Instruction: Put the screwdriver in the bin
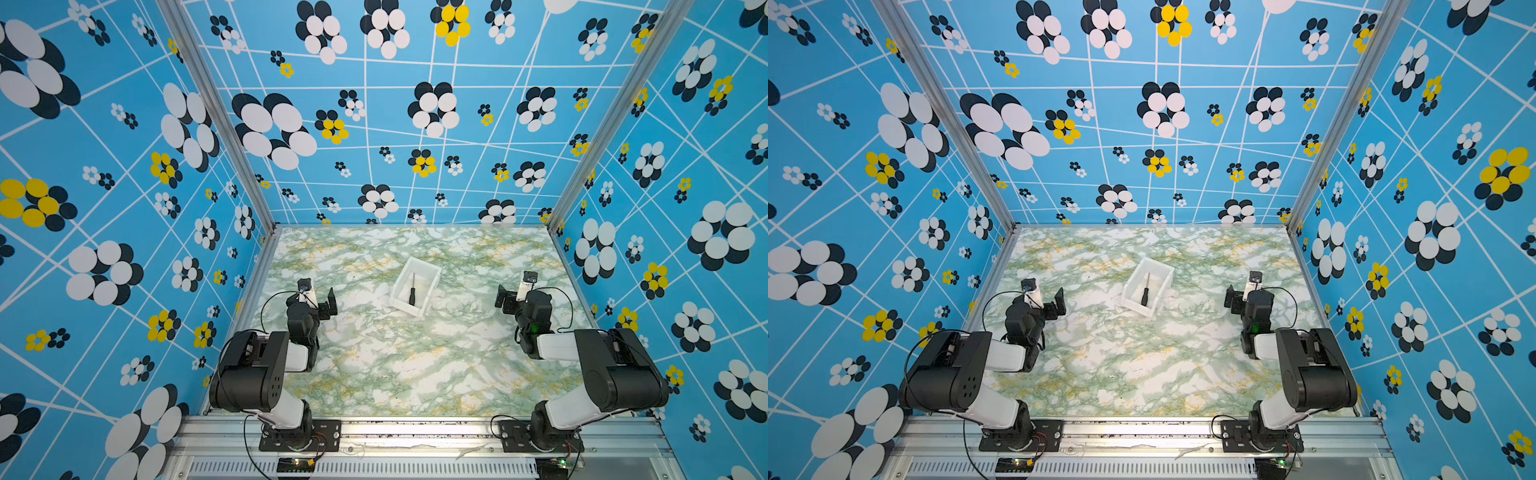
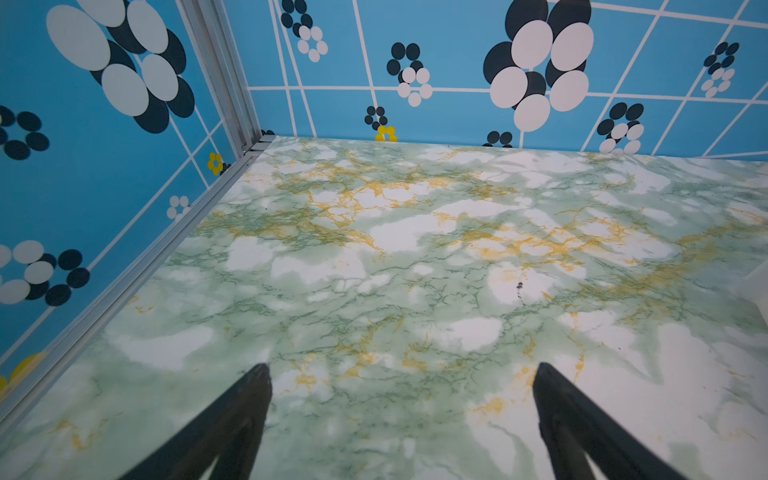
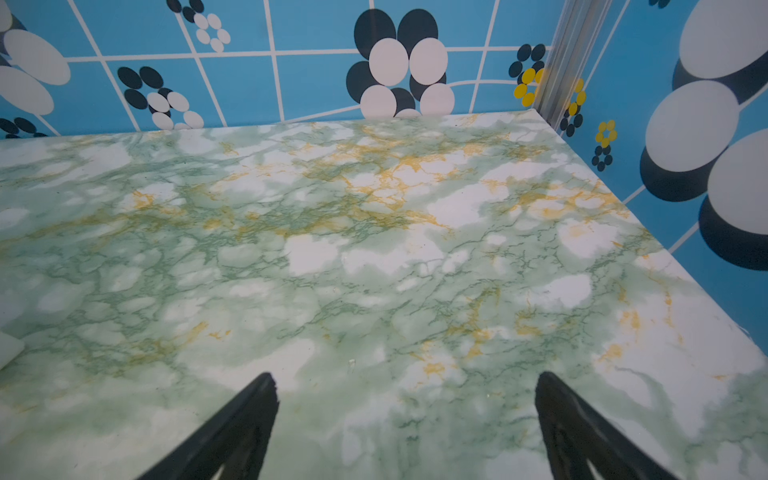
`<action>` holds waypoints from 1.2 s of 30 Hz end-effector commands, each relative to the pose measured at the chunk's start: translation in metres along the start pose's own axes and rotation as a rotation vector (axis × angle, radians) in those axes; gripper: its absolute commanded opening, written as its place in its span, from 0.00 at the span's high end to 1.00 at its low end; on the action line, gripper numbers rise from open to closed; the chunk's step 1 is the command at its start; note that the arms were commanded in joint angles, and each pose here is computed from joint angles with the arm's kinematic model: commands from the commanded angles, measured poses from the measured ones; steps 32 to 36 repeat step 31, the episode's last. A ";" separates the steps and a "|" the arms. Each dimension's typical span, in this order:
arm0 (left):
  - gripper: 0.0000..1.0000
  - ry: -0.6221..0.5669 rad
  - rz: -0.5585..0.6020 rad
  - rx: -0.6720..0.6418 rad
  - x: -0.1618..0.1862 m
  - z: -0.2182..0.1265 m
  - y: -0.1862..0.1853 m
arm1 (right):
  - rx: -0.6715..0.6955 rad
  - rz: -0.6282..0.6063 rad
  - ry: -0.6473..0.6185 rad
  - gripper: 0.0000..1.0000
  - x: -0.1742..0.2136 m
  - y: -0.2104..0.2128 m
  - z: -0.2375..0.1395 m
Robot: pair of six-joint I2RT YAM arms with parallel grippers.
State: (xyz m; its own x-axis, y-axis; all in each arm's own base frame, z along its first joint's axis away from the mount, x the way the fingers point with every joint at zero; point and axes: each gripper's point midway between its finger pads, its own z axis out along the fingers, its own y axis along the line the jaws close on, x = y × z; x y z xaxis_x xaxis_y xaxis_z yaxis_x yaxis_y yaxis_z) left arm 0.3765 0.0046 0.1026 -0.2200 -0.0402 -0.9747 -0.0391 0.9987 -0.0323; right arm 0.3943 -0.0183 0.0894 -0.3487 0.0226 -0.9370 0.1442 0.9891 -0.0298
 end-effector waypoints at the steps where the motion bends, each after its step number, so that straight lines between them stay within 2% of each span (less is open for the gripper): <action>1: 0.01 -0.036 -0.007 -0.015 -0.002 -0.004 0.004 | 0.000 0.005 -0.005 0.01 -0.004 -0.002 0.000; 36: 0.01 -0.048 -0.010 -0.021 -0.003 -0.006 0.005 | 0.001 0.003 -0.002 0.01 -0.003 -0.002 0.000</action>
